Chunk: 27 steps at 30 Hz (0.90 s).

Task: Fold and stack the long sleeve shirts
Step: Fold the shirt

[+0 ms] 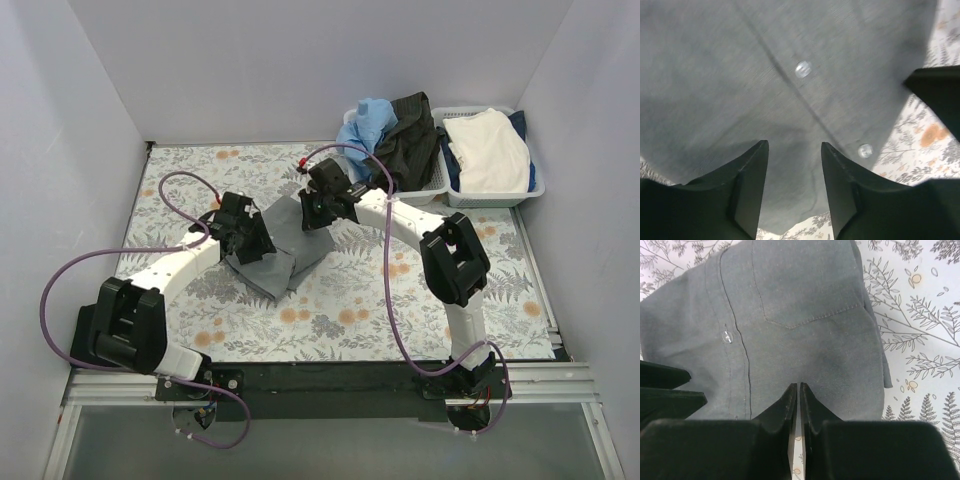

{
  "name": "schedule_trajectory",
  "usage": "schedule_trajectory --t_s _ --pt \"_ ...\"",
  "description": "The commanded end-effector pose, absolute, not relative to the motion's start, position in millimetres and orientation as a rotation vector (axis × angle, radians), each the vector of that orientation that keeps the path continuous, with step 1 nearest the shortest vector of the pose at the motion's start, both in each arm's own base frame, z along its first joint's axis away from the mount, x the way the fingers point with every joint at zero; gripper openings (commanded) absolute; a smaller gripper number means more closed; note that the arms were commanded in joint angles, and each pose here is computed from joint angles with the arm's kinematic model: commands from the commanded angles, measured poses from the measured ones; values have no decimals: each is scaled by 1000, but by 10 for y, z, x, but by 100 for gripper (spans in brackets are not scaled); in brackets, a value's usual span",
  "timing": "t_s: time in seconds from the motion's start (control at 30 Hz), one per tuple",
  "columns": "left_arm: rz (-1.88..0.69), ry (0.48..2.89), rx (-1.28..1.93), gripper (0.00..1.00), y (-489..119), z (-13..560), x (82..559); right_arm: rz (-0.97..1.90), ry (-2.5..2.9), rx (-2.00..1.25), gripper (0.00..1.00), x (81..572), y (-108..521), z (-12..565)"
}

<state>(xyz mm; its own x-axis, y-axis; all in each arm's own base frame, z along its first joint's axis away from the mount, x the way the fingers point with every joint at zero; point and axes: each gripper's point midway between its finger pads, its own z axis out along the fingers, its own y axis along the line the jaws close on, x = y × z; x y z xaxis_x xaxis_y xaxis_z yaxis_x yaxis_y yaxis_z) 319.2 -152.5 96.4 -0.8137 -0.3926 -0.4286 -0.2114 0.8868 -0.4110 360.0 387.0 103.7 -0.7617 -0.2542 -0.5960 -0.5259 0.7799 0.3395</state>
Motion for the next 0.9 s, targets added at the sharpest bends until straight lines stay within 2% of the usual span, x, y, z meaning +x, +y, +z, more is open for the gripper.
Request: schedule_trajectory --t_s 0.0,0.1,0.3,0.5,0.57,0.7,0.73,0.87 --pt "-481 2551 -416 41 -1479 936 2976 690 2487 -607 12 3537 3819 948" --pt "-458 2609 -415 34 -1486 725 2854 681 2530 -600 10 3516 3742 778" --pt "-381 2745 -410 34 -1480 318 2593 643 2618 -562 7 3595 3541 405" --pt "-186 2814 -466 34 -1235 110 2410 580 2680 -461 2 3780 3196 165" --pt "-176 2796 -467 34 -1225 159 2457 566 2664 -471 1 3832 3151 217" --pt "-258 2693 -420 43 -1325 579 2693 589 2568 -488 2 3915 3189 660" --pt "-298 2651 -406 48 -1359 743 2742 594 2549 -487 2 3921 3183 757" --pt "-490 2553 -358 54 -1561 1236 2795 647 2483 -520 4 3803 3237 1120"
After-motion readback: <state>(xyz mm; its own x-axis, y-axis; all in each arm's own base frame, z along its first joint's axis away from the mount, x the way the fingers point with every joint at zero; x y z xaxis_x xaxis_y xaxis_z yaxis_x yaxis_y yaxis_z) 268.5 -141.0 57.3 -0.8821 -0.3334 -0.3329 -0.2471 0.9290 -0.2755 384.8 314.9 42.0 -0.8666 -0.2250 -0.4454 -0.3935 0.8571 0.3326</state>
